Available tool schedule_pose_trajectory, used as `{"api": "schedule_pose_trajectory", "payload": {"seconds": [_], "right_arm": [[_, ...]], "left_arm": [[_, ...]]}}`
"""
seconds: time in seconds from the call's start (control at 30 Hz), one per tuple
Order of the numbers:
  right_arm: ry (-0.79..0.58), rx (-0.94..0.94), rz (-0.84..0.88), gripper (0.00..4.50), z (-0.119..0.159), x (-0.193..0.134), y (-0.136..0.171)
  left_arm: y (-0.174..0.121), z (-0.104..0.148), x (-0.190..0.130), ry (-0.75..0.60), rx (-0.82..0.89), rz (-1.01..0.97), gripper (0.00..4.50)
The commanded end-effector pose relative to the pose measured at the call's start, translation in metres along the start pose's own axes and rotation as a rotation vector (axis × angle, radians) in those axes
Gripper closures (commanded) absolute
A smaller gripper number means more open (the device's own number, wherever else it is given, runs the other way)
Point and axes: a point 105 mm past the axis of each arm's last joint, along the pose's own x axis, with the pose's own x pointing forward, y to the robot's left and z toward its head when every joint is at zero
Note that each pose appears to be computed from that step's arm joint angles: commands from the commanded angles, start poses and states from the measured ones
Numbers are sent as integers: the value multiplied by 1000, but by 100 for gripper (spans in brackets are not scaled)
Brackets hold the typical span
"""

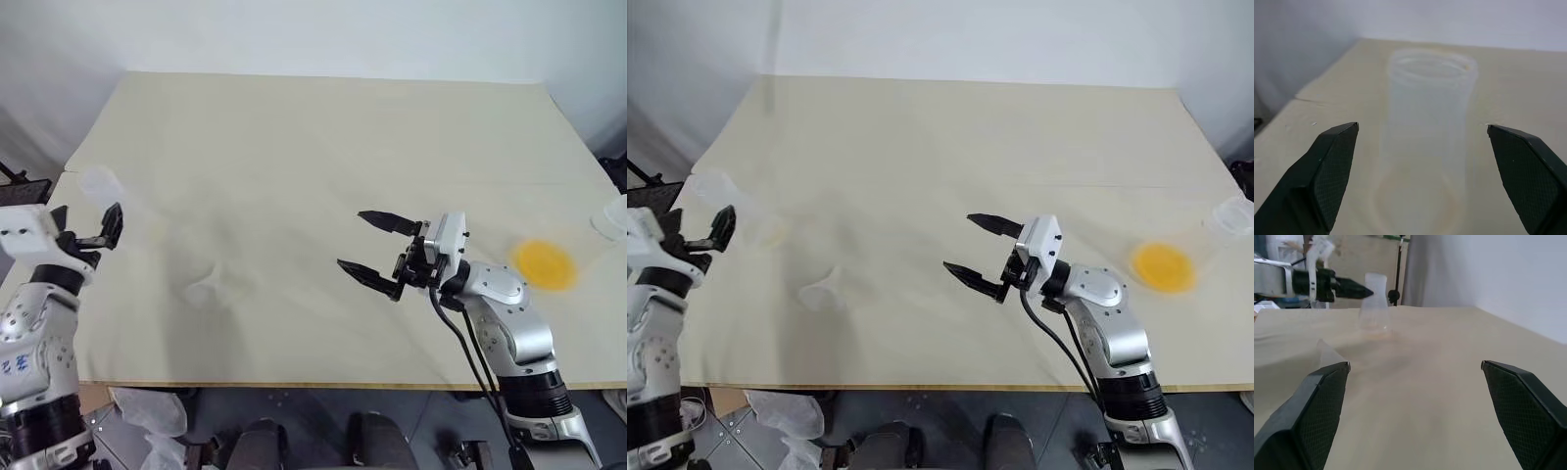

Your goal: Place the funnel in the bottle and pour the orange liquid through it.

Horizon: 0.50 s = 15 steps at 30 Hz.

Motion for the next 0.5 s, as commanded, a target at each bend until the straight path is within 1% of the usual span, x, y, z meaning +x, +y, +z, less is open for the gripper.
{"api": "schedule_pose_trajectory", "payload": {"seconds": [0.03,0.23,0.37,0.47,0.5], "right_arm": [[-47,-38,3,0,14,5,4],[-54,-36,-17,0,12,6,5],[-58,-37,-26,0,12,7,5],[-61,-38,-41,0,12,6,5],[-60,-38,-44,0,12,6,5]], "left_arm": [[1,12,11,-15,34,-11,2],[2,18,29,-16,67,-25,2],[6,20,35,-23,79,-11,2],[6,21,38,-17,65,-36,58],[5,22,38,-21,65,-49,85]]}}
